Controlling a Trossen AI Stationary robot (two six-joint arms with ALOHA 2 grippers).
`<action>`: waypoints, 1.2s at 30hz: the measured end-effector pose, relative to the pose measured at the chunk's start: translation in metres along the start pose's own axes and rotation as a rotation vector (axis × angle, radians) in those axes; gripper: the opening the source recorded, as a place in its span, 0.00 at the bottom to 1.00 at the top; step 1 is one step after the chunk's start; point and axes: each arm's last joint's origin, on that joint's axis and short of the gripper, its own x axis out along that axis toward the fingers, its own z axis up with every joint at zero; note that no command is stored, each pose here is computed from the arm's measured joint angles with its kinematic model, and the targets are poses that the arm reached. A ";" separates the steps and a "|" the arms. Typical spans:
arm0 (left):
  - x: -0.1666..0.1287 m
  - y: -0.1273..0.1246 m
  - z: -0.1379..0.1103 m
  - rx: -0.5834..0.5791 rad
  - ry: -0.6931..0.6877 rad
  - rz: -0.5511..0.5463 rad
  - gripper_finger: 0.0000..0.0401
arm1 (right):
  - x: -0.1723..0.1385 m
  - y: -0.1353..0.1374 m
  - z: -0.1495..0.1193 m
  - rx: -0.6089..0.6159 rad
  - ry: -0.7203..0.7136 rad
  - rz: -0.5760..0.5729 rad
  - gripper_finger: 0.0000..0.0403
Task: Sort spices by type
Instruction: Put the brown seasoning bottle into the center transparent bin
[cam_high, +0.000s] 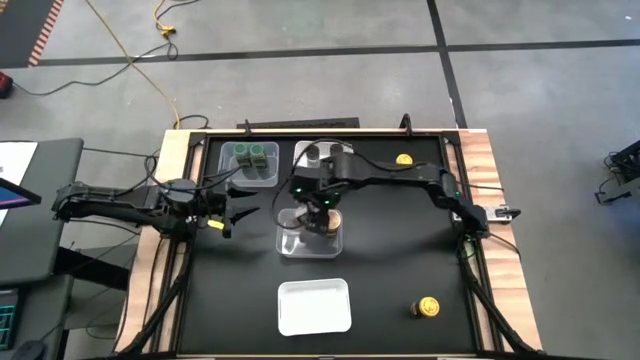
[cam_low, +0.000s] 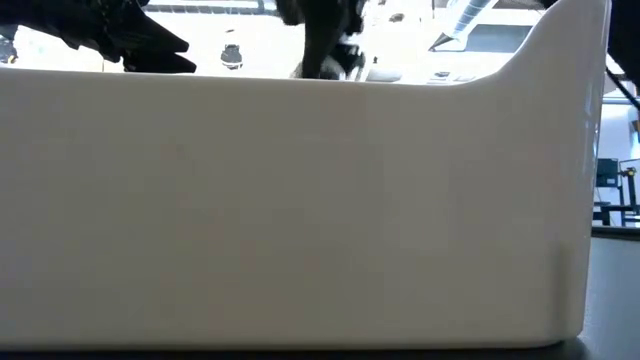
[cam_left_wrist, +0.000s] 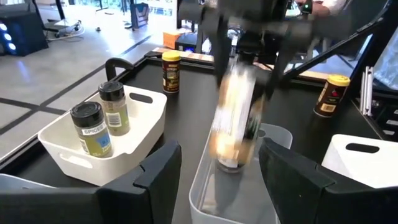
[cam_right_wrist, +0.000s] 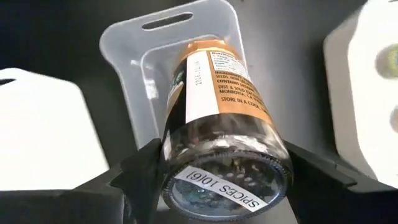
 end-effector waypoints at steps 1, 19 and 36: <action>0.000 0.000 0.000 0.007 0.000 0.000 0.51 | -0.011 0.002 -0.003 0.007 -0.022 -0.003 0.75; 0.000 -0.003 0.011 -0.097 -0.112 -0.027 0.51 | -0.124 0.093 -0.093 0.102 -0.389 -0.419 0.75; 0.021 -0.010 0.018 -0.129 -0.188 -0.061 0.51 | 0.004 0.123 -0.147 0.522 -0.909 -0.164 0.75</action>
